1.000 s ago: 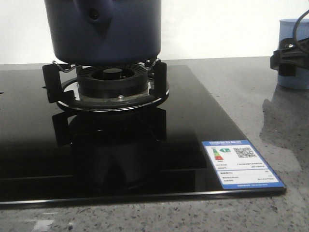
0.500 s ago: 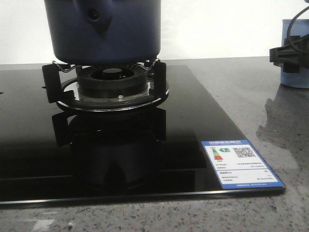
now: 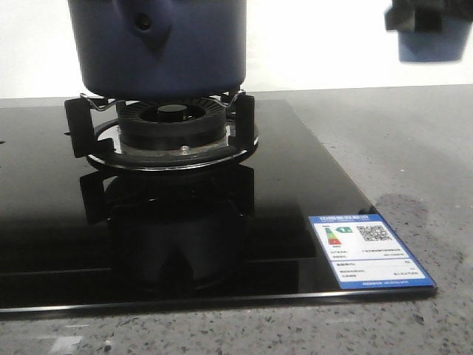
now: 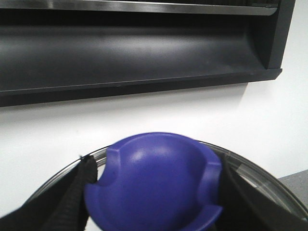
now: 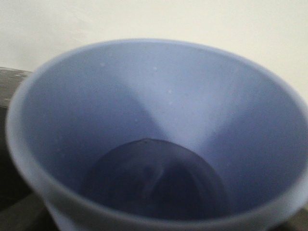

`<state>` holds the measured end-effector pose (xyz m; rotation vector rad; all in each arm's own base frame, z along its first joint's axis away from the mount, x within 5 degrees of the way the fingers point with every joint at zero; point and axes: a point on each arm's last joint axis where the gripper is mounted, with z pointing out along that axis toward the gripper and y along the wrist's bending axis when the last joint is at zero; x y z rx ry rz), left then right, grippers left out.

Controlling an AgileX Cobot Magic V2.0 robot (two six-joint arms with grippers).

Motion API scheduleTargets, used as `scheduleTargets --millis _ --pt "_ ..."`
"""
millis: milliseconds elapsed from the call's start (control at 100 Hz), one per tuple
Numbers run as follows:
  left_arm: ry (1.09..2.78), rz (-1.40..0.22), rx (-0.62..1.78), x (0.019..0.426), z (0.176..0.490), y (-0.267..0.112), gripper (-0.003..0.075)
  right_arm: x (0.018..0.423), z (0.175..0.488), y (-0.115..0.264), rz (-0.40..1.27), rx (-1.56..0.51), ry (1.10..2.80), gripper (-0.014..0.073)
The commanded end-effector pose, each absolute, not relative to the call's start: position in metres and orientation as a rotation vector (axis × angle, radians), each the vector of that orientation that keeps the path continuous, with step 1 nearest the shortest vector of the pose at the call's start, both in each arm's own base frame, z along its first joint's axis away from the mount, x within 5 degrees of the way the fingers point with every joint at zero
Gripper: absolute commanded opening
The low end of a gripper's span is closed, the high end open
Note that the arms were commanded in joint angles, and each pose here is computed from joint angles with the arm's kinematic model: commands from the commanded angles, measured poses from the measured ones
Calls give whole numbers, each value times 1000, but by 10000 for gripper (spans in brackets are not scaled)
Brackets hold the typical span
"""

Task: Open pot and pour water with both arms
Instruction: 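Tilt the cup over the open pot with the right gripper to pour water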

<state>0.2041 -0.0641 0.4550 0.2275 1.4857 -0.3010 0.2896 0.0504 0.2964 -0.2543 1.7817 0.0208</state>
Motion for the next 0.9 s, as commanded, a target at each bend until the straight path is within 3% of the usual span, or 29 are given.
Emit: scheduleTargets --millis 0,160,370,570,890 --pt "1345 -288 156 194 480 -56 316 286 348 57 21 -292 1659 264" --pt "1345 -288 156 194 480 -56 316 287 384 73 33 -394 1695 264" --pt "1349 -287 157 196 479 -56 316 279 418 103 -7 -577 1613 264" --pt "1371 -286 160 203 475 -58 316 281 422 131 -71 -753 1592 264" --pt "1381 -286 162 206 473 -59 316 298 421 167 -395 -1058 1531 264"
